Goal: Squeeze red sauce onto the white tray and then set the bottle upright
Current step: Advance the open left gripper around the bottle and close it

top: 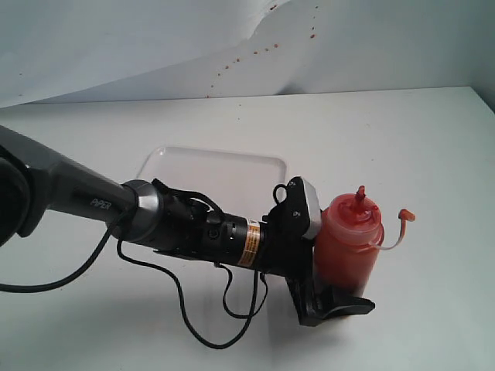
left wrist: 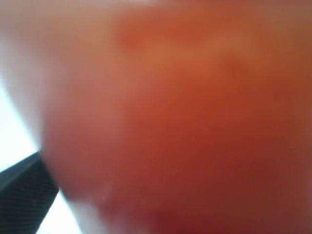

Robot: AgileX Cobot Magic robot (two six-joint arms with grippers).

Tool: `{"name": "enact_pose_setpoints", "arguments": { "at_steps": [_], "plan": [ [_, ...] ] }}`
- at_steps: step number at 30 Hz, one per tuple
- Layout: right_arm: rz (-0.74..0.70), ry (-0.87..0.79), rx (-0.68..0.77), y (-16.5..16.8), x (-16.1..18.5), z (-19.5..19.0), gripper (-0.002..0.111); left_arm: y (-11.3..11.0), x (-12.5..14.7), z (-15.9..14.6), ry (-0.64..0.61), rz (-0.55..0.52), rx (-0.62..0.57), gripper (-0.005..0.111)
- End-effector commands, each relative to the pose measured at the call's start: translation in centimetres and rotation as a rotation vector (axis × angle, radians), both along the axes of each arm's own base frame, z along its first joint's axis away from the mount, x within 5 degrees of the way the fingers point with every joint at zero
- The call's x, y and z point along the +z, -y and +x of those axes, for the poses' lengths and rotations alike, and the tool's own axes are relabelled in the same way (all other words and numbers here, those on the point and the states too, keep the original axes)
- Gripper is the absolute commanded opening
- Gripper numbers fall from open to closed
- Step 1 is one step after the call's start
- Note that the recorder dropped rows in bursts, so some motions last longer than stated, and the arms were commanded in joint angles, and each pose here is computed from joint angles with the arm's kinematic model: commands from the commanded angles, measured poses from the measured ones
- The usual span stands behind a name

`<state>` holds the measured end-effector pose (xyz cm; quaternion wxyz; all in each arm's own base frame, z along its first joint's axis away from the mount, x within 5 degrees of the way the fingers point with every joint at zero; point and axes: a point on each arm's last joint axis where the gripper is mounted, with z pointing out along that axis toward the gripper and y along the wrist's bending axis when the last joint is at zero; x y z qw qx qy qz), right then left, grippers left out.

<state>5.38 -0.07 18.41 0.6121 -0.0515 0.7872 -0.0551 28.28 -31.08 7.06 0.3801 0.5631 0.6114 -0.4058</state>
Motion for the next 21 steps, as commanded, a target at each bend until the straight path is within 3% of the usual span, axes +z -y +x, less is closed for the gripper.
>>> {"name": "enact_pose_setpoints", "arguments": {
  "at_steps": [1,7,21],
  "plan": [
    [0.002,0.001,-0.008,0.04,-0.10,-0.01,0.000,0.49,-0.03,0.32,-0.034,0.047,0.048,0.103],
    [0.002,0.001,-0.008,0.04,-0.10,-0.01,0.000,0.27,-0.28,0.73,-0.059,0.100,0.107,0.103],
    [0.002,0.001,-0.008,0.04,-0.10,-0.01,0.000,0.33,-0.22,0.71,-0.054,0.123,0.083,0.103]
  ]
}}
